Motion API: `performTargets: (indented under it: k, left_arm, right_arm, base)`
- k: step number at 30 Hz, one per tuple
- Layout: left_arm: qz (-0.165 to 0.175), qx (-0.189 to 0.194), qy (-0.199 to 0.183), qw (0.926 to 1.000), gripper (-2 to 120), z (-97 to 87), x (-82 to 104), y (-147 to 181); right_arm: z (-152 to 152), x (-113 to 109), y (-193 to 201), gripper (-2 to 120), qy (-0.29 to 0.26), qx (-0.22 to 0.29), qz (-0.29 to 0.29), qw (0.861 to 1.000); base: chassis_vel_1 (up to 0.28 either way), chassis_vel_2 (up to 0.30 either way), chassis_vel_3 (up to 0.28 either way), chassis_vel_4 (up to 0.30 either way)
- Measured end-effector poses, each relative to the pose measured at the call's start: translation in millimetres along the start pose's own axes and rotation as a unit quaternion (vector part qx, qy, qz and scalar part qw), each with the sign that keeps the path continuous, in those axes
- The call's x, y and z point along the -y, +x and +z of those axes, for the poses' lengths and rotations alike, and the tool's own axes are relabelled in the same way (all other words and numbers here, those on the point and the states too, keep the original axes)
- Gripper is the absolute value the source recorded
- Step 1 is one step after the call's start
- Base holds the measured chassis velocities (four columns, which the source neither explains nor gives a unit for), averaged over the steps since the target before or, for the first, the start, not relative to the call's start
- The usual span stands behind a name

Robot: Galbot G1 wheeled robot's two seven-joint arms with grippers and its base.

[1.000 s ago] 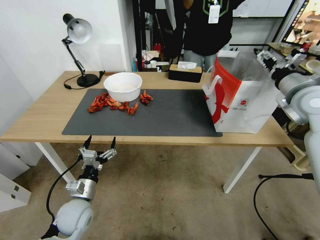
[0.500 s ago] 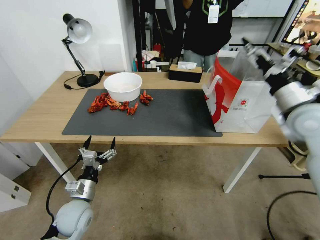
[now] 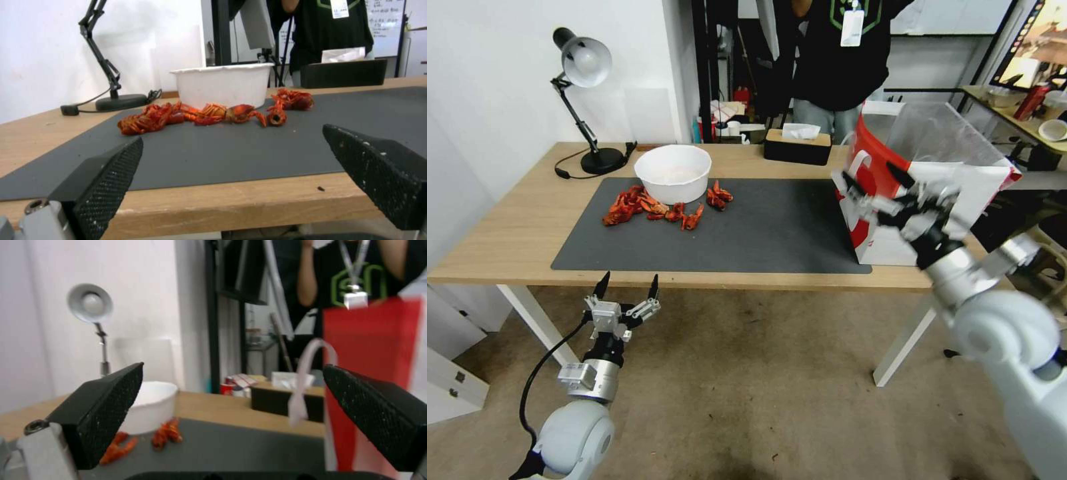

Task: Close the takeout container lid, then place the container into the takeout bag.

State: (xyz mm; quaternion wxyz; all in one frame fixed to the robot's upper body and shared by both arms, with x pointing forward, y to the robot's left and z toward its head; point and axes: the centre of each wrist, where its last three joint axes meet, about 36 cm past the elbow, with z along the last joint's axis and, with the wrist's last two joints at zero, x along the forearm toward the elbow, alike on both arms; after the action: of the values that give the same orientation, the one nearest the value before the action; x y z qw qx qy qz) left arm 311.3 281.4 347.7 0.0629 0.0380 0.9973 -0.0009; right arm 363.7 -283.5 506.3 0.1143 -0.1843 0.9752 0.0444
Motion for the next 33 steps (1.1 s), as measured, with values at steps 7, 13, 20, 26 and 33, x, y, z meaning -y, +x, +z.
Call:
performTargets:
  k: [7,13,20,26,33]
  left_arm:
    - [0.0,-0.002,0.0,1.0,100,0.2,0.1,0.2]
    - [-0.001,-0.003,0.003,1.0,100,1.1,1.5,0.1]
    - [-0.002,-0.005,0.004,1.0,100,2.0,2.3,1.6]
    - [-0.002,-0.007,0.004,1.0,100,2.9,2.6,3.3]
    - [-0.001,-0.011,0.004,0.9999,100,4.1,2.8,3.8]
  right_arm:
    - [40.4,-20.3,32.2,100,0.023,-0.012,0.056,0.998]
    - [61.8,-25.4,50.2,100,0.032,-0.024,0.078,0.996]
    - [99.8,-48.1,77.2,100,0.029,-0.046,0.112,0.992]
    - [122.1,-55.1,87.9,100,0.032,-0.054,0.129,0.99]
    - [125.2,-55.4,88.0,100,0.033,-0.056,0.138,0.988]
  base:
    - [0.0,0.0,0.0,0.0]
    - [0.0,0.0,0.0,0.0]
    - [0.0,0.0,0.0,0.0]
    - [0.0,0.0,0.0,0.0]
    - [0.0,0.0,0.0,0.0]
